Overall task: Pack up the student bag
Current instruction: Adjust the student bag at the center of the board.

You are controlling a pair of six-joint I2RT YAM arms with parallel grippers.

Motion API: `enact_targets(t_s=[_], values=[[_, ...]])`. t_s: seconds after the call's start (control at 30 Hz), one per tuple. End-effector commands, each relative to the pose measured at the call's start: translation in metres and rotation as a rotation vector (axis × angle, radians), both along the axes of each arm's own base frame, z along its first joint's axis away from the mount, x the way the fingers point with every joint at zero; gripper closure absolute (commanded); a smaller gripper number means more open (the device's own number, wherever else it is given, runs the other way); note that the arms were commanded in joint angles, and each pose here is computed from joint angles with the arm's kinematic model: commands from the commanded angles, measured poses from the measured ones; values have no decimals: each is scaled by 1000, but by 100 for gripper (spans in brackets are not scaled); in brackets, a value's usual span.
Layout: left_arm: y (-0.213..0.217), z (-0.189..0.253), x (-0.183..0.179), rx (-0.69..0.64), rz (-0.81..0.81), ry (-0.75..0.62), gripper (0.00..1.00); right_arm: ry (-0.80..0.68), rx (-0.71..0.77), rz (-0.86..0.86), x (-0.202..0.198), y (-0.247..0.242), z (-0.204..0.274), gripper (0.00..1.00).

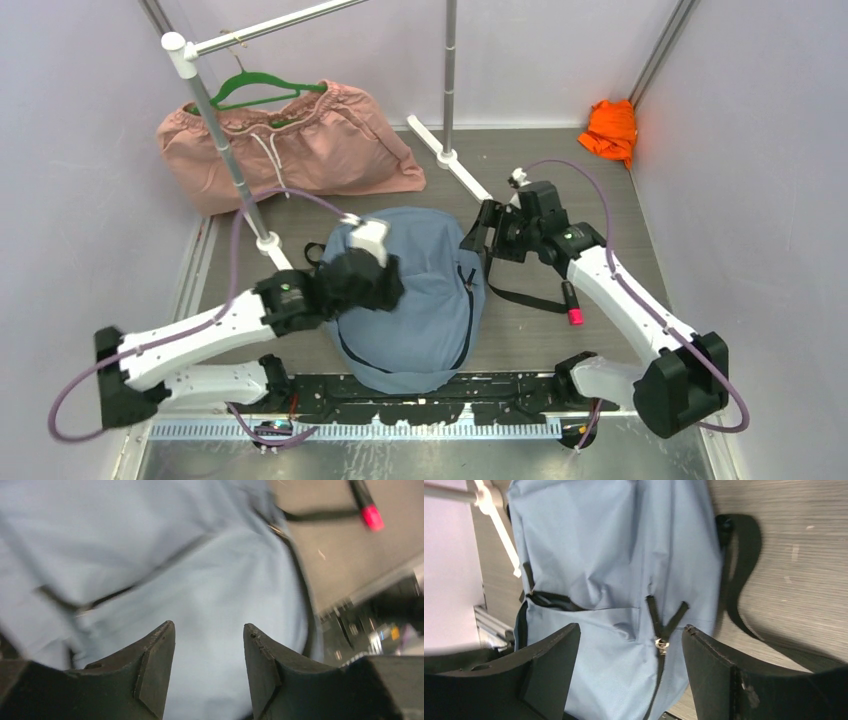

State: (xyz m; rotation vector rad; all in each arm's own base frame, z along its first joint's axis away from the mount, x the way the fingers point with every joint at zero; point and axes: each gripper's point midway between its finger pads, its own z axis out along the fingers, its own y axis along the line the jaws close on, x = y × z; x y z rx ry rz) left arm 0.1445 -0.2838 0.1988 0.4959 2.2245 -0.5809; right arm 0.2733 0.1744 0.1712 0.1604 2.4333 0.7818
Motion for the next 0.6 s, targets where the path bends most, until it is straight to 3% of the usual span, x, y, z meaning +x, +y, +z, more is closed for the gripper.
enact_targets(t_s=[0.0,0.13,0.23,0.43,0.57], values=[[83,-29,25,5,320,146,48,-90,29,50,7,45,18,22],[110,-65,23,-72,457,291,52,-139,66,208,9,119,27,30],[119,-71,20,-125,511,301,47,-119,54,283,17,159,18,41],[167,-82,24,-13,714,319,39,-63,82,385,29,223,-9,55],[164,-89,31,-52,718,406,39,50,65,407,18,239,-50,70]])
